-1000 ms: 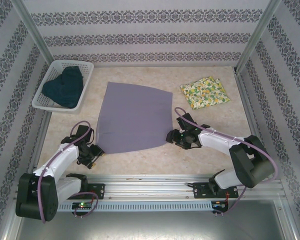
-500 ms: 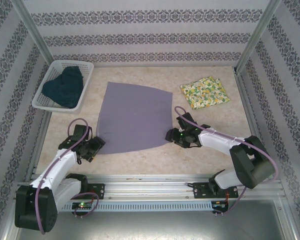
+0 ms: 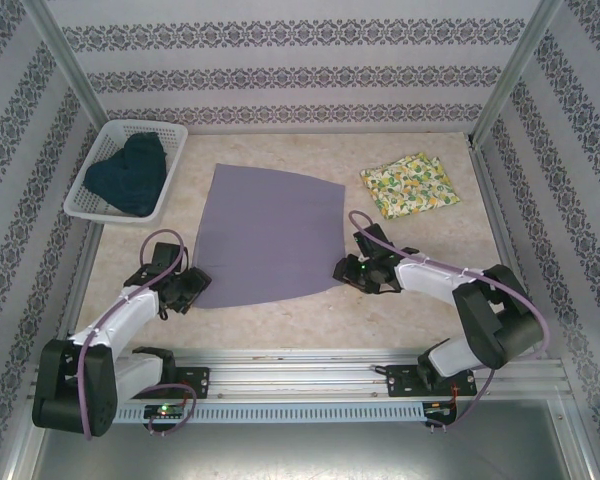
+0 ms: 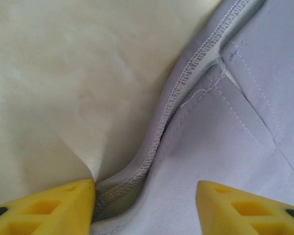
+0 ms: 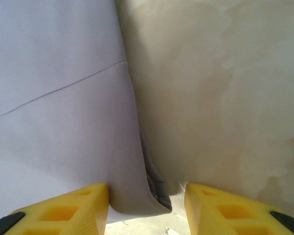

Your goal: Fold and stack the skirts

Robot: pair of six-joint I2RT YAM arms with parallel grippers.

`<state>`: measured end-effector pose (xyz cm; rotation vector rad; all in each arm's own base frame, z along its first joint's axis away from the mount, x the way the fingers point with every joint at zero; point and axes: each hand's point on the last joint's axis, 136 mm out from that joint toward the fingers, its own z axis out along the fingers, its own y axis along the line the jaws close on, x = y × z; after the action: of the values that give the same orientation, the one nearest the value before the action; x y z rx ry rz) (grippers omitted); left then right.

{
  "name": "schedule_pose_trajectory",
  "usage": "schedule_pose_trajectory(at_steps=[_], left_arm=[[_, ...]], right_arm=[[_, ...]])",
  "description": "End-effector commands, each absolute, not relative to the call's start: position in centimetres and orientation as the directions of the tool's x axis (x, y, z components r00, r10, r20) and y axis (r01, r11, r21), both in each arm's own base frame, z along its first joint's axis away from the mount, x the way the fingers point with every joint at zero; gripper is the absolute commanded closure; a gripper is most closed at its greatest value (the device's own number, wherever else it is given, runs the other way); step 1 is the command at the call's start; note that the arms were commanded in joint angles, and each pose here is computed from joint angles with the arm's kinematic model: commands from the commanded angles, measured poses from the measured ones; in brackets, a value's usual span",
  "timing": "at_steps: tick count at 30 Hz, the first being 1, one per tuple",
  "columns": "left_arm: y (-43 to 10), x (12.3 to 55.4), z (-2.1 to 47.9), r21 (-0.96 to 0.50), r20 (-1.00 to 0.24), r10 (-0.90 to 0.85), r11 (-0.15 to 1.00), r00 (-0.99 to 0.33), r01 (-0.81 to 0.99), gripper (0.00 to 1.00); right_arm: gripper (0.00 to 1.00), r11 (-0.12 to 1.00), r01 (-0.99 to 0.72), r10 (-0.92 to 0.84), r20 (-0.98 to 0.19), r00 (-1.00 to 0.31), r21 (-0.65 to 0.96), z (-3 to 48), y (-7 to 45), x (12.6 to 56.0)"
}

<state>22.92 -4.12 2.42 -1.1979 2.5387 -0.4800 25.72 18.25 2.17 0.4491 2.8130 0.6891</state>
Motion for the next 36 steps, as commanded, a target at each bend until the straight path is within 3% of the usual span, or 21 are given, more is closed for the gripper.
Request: schedule_pose_trajectory(at_steps=[1,4,10,12,16,24,30,36], left_arm=[[-4.8,22.5,2.3,-0.422,-0.079,-0.771,0.6,-0.632,-0.679,0.5],[-5.1,21.8,1.9,-0.413,-0.051,-0.764,0.603,-0.643,-0.683,0.65],[-5.0,21.9,3.8,-0.402,-0.074,-0.727,0.648,-0.683,-0.646,0.99],[-4.8,22.1,5.4,-0.392,-0.102,-0.705,0.677,-0.702,-0.623,1.0],[-4.0,24.1,9.6,-0.402,-0.206,-0.672,0.721,-0.711,-0.565,1.0],[-3.9,35.0,14.8,-0.49,-0.334,-0.625,0.755,-0.705,-0.436,1.0],[-3.7,43.1,16.4,-0.522,-0.419,-0.591,0.778,-0.69,-0.349,1.0],[-3.1,49.3,14.1,-0.523,-0.418,-0.581,0.783,-0.699,-0.338,1.0]], right_arm=[[0.58,0.844,0.226,0.311,-0.102,-0.945,0.487,2.1,19.0,25.4],[0.66,0.839,0.205,0.293,-0.101,-0.951,0.504,2.2,19.6,25.5],[0.94,0.823,0.186,0.281,-0.101,-0.954,0.537,3.3,20.3,25.6],[1.0,0.815,0.172,0.281,-0.118,-0.953,0.554,4.5,20.3,25.5],[1.0,0.783,0.153,0.32,-0.179,-0.931,0.603,8.0,19.6,27.3],[1.0,0.766,0.064,0.354,-0.336,-0.873,0.64,14.3,18.7,36.6],[1.0,0.75,0.054,0.392,-0.377,-0.84,0.659,15.3,17.8,43.6],[1.0,0.724,0.082,0.407,-0.328,-0.852,0.685,12.7,18.1,48.9]])
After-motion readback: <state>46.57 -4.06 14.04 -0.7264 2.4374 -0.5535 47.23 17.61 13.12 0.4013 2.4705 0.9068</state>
